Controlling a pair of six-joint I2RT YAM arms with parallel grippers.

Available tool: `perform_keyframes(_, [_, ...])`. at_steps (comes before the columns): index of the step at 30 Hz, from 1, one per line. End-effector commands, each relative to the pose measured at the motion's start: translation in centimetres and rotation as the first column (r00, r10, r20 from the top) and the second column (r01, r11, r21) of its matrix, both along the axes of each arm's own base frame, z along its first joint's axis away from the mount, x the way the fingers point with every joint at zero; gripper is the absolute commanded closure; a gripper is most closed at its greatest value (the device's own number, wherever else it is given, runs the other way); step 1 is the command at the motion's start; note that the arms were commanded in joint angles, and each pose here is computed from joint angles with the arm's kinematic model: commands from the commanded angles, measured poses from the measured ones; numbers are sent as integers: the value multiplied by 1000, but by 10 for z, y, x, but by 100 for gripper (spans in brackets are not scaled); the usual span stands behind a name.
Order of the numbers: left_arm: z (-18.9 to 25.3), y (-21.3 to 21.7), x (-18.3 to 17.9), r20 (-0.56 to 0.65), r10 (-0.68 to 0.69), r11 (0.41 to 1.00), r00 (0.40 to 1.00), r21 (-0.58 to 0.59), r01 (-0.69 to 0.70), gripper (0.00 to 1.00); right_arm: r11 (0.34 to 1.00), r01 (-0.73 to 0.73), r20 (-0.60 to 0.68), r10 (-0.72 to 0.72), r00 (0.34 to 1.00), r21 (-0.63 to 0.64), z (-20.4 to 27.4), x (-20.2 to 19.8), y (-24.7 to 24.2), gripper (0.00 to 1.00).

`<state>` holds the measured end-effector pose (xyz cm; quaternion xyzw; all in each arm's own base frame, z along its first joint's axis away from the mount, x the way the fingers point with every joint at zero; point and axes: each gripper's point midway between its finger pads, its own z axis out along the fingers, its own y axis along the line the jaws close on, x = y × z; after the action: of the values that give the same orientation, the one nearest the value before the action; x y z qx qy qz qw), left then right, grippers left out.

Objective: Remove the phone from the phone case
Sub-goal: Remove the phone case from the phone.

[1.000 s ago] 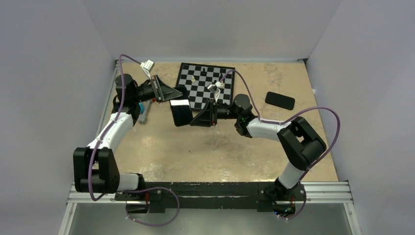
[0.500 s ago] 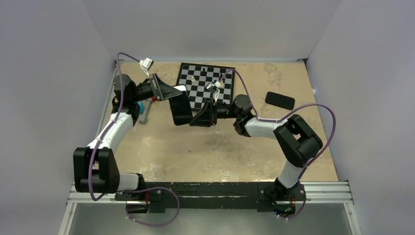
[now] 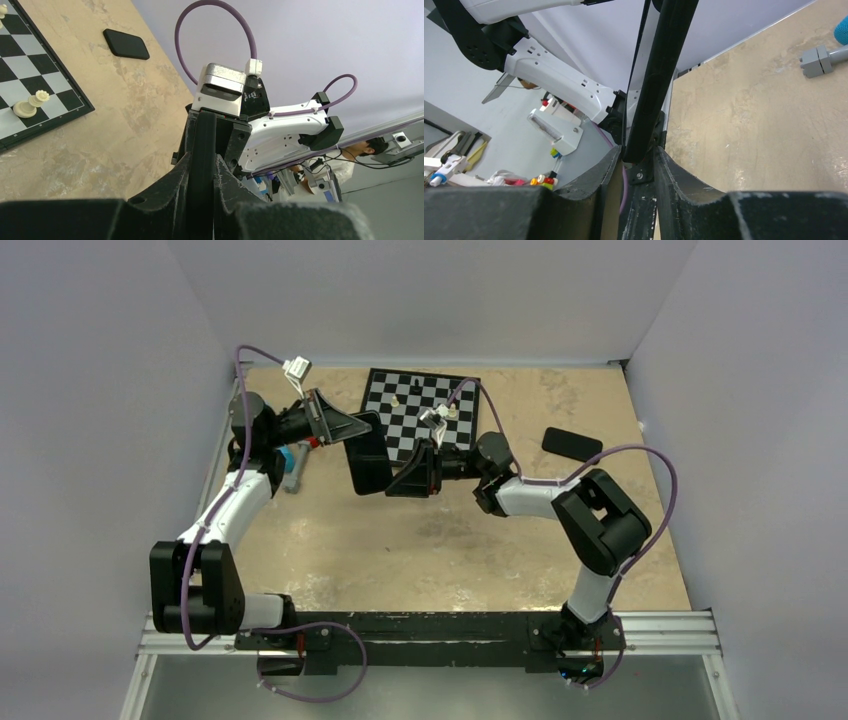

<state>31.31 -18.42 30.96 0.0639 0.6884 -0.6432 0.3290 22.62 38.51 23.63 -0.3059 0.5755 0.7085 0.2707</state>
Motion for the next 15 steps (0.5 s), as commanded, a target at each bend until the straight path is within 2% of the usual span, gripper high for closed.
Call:
perform_keyframes(1, [24,0,-12,67,-23,999,998,-24,25,100,999,-2,69,-1,998,46,15,5,4,73])
perform_keyframes(5, [24,-1,-15,51,-31,999,998,-31,33,100,999,18,99,-22,995,45,12,7,5,99])
perform_keyframes(8, [27,-5,-20,-6,-50,996,999,-68,50,100,998,42,204,-49,978,39,11,8,3,100])
perform_keyframes(15, [19,-5,-22,-193,-77,960,978,-279,20,100,996,36,446,-66,893,76,31,-4,9,100])
